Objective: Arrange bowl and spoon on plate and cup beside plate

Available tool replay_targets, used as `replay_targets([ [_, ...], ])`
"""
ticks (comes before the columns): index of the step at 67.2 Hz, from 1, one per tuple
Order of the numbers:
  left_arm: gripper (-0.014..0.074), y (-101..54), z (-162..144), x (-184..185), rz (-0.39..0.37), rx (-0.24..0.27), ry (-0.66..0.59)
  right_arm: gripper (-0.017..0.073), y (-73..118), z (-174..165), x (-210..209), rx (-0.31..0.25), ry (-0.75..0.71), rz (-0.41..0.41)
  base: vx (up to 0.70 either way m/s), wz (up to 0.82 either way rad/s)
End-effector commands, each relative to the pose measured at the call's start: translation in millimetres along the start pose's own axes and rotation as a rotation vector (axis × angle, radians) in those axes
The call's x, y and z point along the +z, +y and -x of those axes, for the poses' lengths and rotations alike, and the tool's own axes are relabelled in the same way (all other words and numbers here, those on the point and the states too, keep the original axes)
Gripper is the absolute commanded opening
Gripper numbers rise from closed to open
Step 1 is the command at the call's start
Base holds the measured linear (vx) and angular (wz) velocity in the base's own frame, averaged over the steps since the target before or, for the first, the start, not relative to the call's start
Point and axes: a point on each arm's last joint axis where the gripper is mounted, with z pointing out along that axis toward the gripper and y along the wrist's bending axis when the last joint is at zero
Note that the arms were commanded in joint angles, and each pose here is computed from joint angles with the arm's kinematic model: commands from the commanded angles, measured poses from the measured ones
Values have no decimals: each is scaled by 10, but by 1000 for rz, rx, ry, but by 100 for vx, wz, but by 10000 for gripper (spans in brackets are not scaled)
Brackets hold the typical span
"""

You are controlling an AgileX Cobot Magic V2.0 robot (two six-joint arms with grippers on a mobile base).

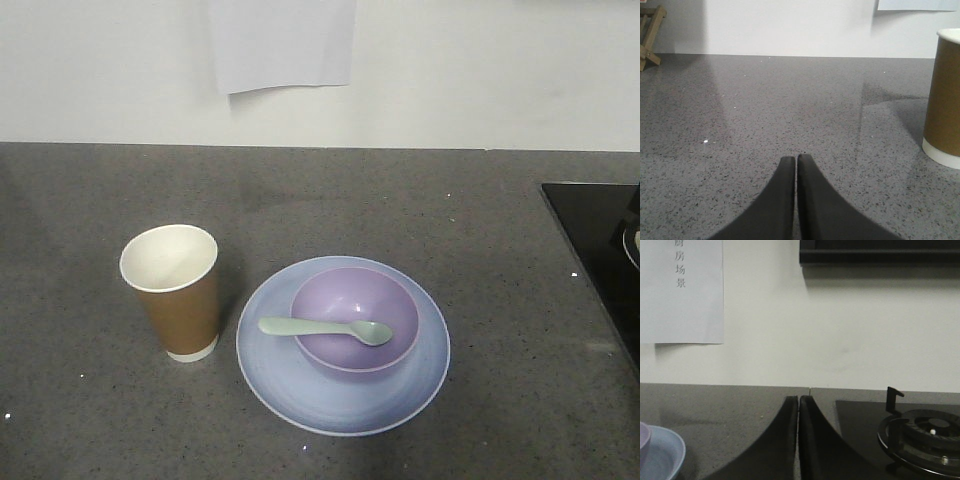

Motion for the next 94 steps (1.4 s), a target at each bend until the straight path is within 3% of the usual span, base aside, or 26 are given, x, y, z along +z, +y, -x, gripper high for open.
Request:
replay_targets([
  [1, -8, -8, 90, -12, -8, -8, -80, -3, -10, 8, -42, -28, -32, -22, 0, 0],
  [15, -8, -8, 90, -13, -8, -7, -81, -3, 4, -109, -42, -34, 98, -2, 0, 0],
  [94, -7, -8, 90, -12, -8, -7, -80, -3, 3, -106, -42, -10, 97, -4, 0, 0],
])
